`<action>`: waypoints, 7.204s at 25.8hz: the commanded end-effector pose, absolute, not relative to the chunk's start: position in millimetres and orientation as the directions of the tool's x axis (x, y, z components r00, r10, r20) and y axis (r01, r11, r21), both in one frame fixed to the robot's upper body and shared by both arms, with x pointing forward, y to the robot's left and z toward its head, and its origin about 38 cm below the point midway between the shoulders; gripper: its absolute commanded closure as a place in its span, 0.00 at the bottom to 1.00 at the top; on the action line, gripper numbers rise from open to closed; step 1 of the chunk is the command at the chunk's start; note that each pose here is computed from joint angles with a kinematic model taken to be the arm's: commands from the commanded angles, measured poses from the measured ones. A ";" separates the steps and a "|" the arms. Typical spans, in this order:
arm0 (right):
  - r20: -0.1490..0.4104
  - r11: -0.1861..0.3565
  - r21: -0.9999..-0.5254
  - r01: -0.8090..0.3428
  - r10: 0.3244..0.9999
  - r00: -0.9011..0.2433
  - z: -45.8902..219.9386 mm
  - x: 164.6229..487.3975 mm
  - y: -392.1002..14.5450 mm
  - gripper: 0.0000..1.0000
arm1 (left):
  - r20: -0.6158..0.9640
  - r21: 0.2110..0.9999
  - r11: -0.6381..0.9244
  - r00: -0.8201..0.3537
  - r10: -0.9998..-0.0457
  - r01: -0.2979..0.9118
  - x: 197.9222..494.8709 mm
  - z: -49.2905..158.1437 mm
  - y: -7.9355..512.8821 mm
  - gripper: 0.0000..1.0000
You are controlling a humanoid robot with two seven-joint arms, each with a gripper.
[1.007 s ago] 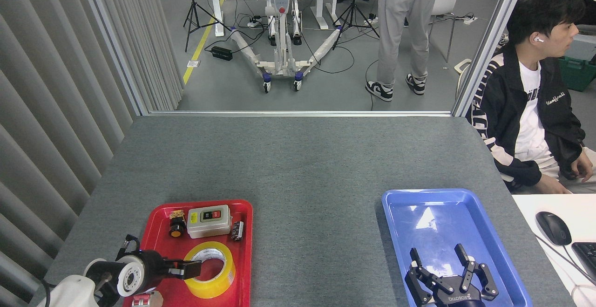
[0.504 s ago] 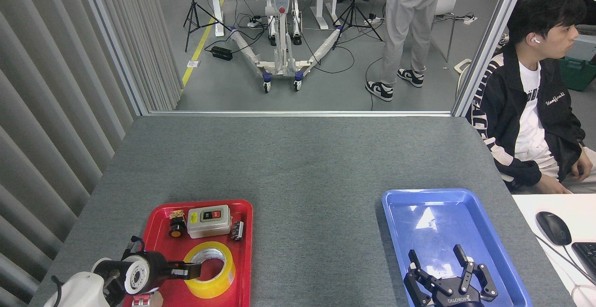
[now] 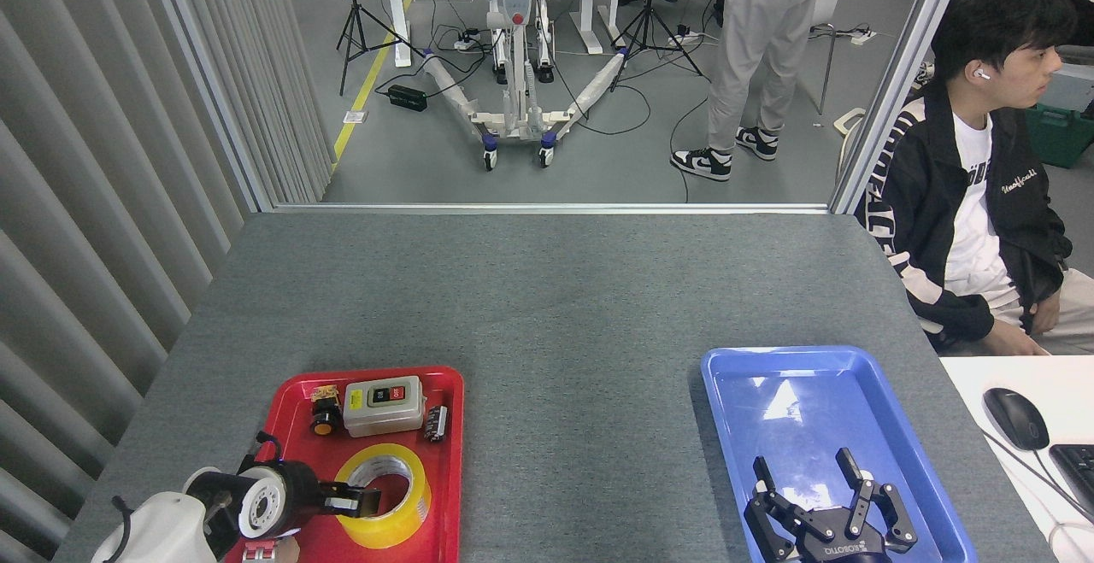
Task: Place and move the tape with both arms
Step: 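Lift the tape roll with the left gripper toward the right gripper, then close the right gripper on the tape roll held by the left gripper, then release the tape with the left gripper and carry it over the blue tray, then lower the tape roll into the blue tray with the right gripper, then open the right gripper and withdraw it from the tape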
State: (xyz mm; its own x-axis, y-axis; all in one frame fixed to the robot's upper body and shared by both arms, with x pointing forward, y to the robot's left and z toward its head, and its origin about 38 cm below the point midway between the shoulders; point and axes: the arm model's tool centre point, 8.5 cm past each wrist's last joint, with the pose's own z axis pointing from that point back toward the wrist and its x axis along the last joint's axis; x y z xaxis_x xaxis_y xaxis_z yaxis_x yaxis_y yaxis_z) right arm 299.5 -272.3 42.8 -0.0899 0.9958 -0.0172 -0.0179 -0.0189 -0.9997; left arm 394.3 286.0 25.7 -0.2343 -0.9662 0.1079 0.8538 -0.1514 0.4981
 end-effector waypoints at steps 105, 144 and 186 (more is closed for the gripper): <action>-0.074 -0.168 -0.975 -0.147 0.865 -0.497 46.9 293.6 -301.7 1.00 | 0.754 0.577 0.731 -0.582 -0.305 0.364 423.1 67.9 152.8 0.01; 0.107 0.077 -0.678 -0.731 0.994 0.005 41.0 398.9 -352.7 0.92 | 0.016 1.000 0.015 0.216 -0.976 -0.005 320.3 58.6 331.4 0.01; -0.007 -0.008 -0.999 -0.036 1.000 -0.024 53.4 325.1 -368.3 0.01 | 0.009 0.999 0.013 -0.080 -0.997 -0.052 322.7 74.1 300.6 0.01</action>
